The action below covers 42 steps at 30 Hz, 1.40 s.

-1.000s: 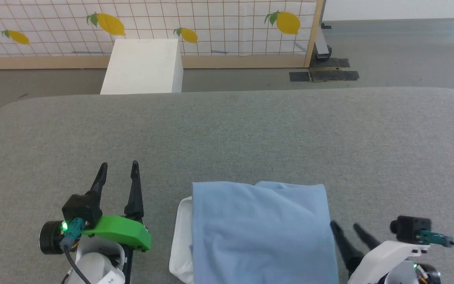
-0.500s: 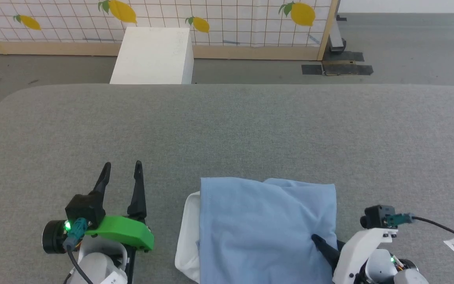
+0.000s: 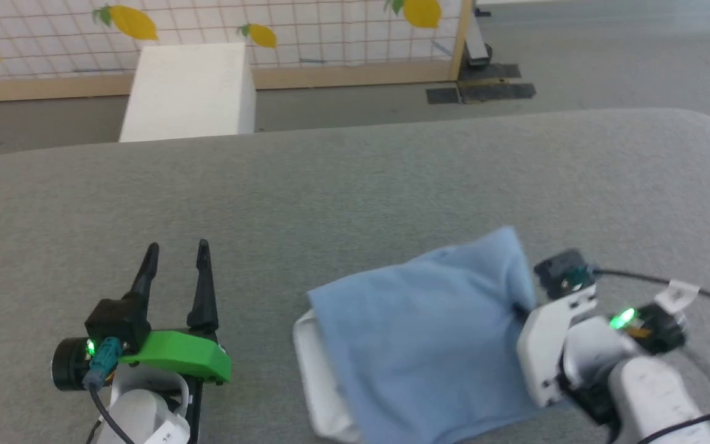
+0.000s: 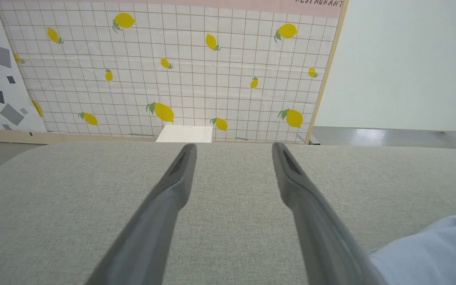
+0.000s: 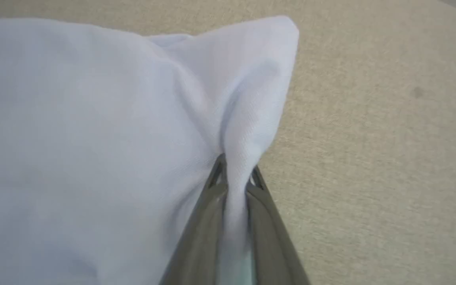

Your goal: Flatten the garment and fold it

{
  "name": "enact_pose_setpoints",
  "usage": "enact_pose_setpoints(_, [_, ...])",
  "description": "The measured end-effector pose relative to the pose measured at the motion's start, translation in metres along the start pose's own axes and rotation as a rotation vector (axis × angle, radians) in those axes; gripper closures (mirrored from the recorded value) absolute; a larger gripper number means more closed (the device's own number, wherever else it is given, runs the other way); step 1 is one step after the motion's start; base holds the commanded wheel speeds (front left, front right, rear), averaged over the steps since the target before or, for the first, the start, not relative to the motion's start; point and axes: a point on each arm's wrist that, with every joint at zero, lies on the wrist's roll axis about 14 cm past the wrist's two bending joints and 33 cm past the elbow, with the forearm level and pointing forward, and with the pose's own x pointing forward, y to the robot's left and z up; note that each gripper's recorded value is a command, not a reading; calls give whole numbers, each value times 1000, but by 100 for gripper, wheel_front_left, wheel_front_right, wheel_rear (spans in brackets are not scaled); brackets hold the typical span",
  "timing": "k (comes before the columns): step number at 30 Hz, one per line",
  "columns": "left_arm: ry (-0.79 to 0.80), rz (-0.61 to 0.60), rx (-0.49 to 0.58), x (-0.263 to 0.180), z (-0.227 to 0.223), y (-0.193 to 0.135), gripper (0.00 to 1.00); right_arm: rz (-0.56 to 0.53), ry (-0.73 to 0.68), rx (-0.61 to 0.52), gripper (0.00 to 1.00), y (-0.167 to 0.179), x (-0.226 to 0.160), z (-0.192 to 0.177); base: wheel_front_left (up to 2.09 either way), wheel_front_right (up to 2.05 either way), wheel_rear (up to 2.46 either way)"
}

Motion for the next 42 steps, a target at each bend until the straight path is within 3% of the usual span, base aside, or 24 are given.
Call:
enact_pose_setpoints(4, [-15, -46, -4, 16, 0, -16, 0, -174, -21, -165, 100, -69, -17, 22, 0, 0, 0])
enact_pose_setpoints(9, [-34, -106, -8, 38, -2, -38, 0, -368, 10, -279, 100, -149, -37, 30, 0, 0, 0])
enact_pose_setpoints(18, [-33, -219, 19, 86, -22, -66, 0, -632, 70, -313, 100, -259, -58, 17, 0, 0, 0])
enact_pose_setpoints(24, [21, -262, 12, 100, -50, -81, 0, -773, 93, -274, 100, -307, -71, 1, 0, 0, 0])
enact_pose_setpoints(31, [88, -282, 2, 103, -80, -84, 0, -819, 108, -250, 100, -324, -59, -13, 0, 0, 0])
enact_pose_setpoints(32, [94, -282, 2, 102, -82, -84, 0, -824, 110, -237, 92, -325, -58, -14, 0, 0, 0])
enact_pose_setpoints(33, [95, -282, 1, 101, -82, -84, 0, -831, 111, -217, 75, -327, -58, -17, 0, 0, 0])
enact_pose_setpoints(34, [97, -280, 0, 100, -82, -84, 0, -837, 105, -194, 0, -328, -58, -19, 0, 0, 0])
enact_pose_setpoints(42, [103, -239, -19, 82, -72, -81, 0, -819, -128, -180, 0, -313, -64, 19, 0, 0, 0])
